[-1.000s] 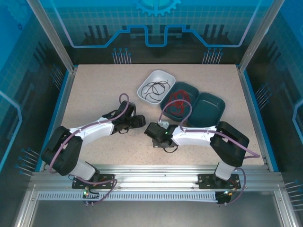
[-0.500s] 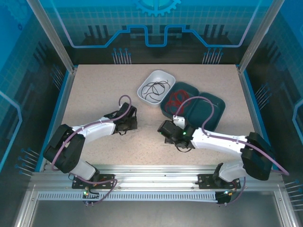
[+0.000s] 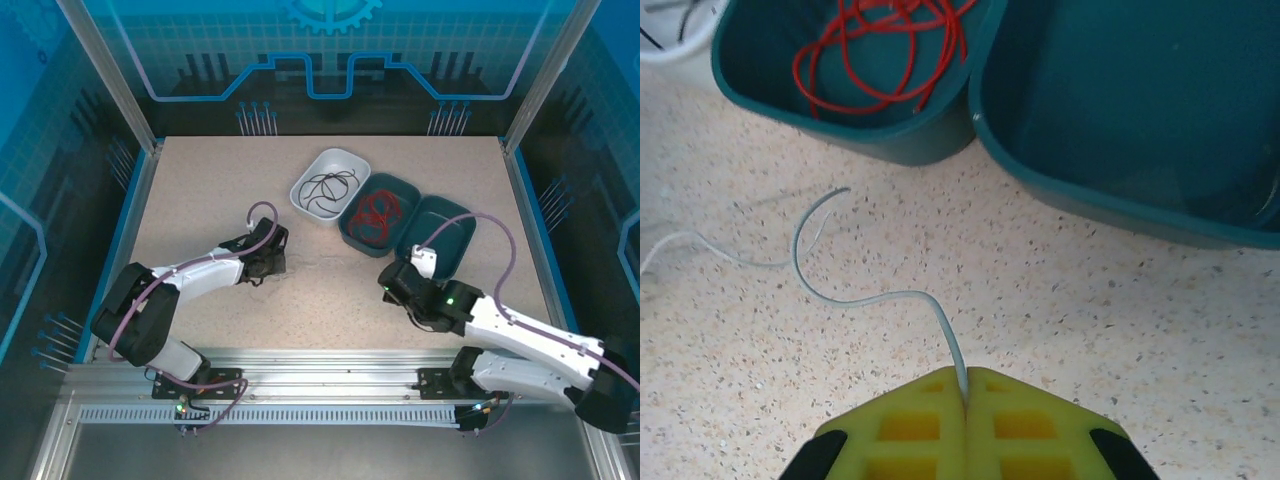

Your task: Untangle the cables

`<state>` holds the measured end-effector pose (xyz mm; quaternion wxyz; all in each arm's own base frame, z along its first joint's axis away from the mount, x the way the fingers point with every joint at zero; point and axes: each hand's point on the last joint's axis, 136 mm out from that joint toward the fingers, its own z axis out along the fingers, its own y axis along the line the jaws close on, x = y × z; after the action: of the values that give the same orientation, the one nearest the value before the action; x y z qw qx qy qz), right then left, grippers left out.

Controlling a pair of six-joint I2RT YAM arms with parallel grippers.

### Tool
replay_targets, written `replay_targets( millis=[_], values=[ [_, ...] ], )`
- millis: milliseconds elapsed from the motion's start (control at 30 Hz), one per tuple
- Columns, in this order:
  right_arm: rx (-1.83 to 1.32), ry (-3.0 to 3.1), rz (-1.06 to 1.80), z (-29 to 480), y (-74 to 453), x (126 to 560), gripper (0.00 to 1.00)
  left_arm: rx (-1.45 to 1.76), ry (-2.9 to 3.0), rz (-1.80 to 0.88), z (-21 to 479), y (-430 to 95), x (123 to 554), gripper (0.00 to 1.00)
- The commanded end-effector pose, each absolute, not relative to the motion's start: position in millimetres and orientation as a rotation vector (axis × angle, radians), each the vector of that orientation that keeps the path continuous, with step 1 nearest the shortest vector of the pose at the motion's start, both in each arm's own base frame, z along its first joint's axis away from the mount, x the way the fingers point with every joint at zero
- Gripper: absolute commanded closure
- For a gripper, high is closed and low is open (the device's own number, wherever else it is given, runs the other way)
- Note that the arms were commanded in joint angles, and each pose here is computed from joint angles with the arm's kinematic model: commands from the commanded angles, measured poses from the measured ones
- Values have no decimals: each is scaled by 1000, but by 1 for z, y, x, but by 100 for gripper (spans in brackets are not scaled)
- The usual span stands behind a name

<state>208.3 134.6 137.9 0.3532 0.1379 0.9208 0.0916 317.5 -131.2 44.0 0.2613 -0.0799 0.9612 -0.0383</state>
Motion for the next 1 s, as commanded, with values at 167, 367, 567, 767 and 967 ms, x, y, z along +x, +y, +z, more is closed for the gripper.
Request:
replay_targets(
  millis=[167,367,567,767,967],
  values=[
    [333,2283,113,182,92,205,98,-254,2620,-26,36,-109,312,100],
    [300,2245,47,220,75,207,98,-292,2630,-21,31,-101,310,100],
    [296,2213,44,251,62,212,100,-293,2632,-30,30,-99,310,100],
    [316,2206,40,271,49,217,100,-299,2625,-39,33,-99,310,99],
    [292,2202,44,289,45,228,98,-282,2628,-122,37,-109,310,81]
  ],
)
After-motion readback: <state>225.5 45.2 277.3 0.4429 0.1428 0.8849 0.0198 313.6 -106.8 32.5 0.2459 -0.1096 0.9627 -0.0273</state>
